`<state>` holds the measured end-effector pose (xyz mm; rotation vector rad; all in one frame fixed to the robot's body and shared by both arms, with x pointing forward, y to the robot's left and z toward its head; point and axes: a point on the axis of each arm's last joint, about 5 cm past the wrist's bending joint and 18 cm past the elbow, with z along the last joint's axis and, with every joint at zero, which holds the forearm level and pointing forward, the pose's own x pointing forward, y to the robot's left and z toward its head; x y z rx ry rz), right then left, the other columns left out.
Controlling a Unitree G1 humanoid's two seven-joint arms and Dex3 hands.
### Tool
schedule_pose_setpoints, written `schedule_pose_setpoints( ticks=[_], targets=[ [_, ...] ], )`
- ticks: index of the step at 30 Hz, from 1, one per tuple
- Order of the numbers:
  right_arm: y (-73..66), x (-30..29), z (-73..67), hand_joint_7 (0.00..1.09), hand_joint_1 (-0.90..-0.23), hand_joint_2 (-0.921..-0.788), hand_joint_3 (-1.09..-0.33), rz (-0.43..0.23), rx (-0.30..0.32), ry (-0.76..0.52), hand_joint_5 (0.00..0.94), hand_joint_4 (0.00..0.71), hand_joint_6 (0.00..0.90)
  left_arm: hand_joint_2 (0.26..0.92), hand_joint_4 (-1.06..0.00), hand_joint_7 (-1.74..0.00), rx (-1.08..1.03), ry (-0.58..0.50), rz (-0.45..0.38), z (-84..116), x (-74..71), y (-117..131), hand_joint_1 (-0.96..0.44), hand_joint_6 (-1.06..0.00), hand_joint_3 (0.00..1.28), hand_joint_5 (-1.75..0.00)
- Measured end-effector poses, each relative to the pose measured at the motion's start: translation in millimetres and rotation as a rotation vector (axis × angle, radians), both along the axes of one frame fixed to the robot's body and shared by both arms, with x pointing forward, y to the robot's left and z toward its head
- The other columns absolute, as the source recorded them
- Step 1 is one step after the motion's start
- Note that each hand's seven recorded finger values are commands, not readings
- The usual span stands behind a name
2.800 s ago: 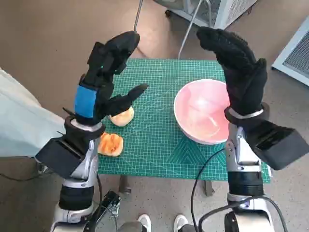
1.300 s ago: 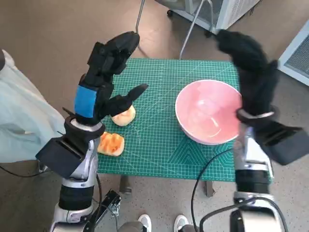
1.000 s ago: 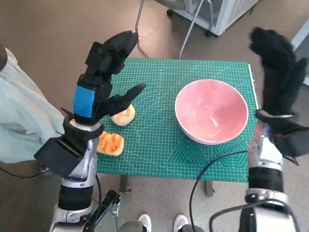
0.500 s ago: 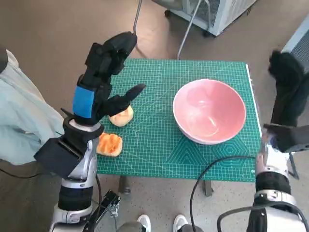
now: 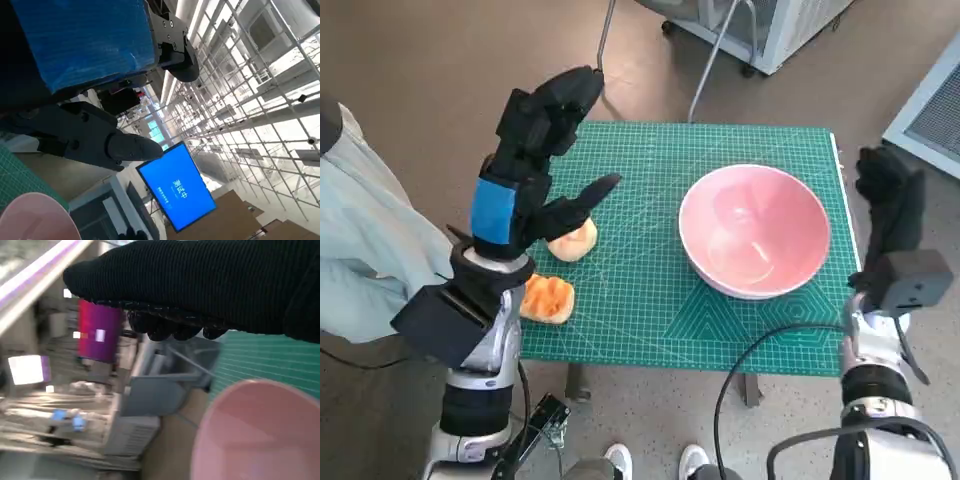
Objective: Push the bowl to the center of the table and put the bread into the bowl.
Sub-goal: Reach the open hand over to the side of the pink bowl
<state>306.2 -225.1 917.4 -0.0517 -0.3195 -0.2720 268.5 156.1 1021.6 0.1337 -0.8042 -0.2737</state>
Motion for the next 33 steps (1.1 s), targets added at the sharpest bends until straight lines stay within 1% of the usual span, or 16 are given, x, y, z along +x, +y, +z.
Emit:
schedule_pose_setpoints(
  ticks=[5, 10, 12, 21, 33],
  targets=[
    [10.3, -0.5, -8.8, 0.73, -0.598, -0.921, -0.919, 0.024, 0.085, 0.042, 0.026, 0.316, 0.09, 0.921, -0.38, -0.66, 0.003, 0.002, 0.004, -0.4, -0.2, 1.3, -0.38, -0.14, 0.22, 0.0],
    [23.6, 0.6, -14.6, 0.71, -0.589, -0.921, -0.918, 0.057, 0.171, 0.07, 0.023, 0.323, 0.112, 0.921, -0.37, -0.66, 0.01, 0.003, 0.01, -0.7, -0.7, 3.1, -0.38, -0.14, 0.22, 0.0],
    [28.4, 1.5, -15.7, 0.7, -0.589, -0.921, -0.917, 0.064, 0.196, 0.082, 0.022, 0.327, 0.125, 0.921, -0.37, -0.66, 0.013, 0.003, 0.011, -0.9, -1.0, 3.7, -0.38, -0.14, 0.22, 0.0],
    [51.1, 8.2, -14.7, 0.67, -0.58, -0.921, -0.925, 0.125, 0.249, 0.13, 0.014, 0.325, 0.145, 0.921, -0.37, -0.65, 0.027, 0.007, 0.022, -2.6, -2.7, 7.5, -0.38, -0.14, 0.22, 0.0],
    [69.4, 15.3, -8.7, 0.65, -0.572, -0.921, -0.94, 0.176, 0.289, 0.16, 0.003, 0.31, 0.151, 0.921, -0.37, -0.61, 0.04, 0.012, 0.041, -5.5, -7.1, 14.6, -0.38, -0.16, 0.21, 0.0]
  ],
)
